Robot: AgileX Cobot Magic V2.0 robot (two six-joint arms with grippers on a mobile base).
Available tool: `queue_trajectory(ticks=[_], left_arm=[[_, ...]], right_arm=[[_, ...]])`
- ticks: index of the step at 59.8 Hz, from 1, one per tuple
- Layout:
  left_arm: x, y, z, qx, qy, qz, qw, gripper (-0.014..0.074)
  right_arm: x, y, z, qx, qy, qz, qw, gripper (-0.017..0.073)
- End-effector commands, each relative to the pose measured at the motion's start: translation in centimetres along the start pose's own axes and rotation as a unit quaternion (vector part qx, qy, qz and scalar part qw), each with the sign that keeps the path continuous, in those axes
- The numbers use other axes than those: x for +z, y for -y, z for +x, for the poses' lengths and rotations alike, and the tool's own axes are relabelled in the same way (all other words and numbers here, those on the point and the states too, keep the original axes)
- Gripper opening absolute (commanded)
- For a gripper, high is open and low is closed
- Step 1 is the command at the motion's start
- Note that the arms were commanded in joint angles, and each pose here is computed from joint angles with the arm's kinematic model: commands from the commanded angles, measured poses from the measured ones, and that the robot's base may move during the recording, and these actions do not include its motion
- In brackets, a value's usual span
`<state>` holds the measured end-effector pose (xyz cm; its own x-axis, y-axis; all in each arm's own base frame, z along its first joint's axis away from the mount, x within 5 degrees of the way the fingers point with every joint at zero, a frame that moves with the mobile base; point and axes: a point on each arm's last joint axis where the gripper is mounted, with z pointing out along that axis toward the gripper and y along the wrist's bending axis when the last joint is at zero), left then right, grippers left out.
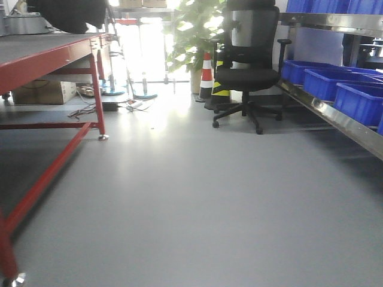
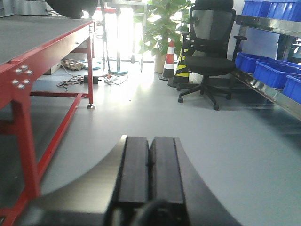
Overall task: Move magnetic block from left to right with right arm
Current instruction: 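Turn the base past the black office chair, cube held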
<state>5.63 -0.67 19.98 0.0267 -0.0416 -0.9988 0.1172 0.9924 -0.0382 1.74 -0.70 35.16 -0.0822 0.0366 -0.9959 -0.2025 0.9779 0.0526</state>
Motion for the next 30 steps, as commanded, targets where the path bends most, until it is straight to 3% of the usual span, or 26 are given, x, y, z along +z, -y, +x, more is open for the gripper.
queue_trajectory(ticks=[1,30], left_arm=[[-0.12,0.0,-0.54,0.0,0.045,0.002,0.999,-0.0116],[-0.12,0.0,-0.54,0.0,0.045,0.002,0.999,-0.0116]], right_arm=[[-0.01,-0.13,-1.51,-0.013,0.047,-0.003,0.999,0.018],[-0.01,-0.13,-1.51,-0.013,0.047,-0.003,0.999,0.018]])
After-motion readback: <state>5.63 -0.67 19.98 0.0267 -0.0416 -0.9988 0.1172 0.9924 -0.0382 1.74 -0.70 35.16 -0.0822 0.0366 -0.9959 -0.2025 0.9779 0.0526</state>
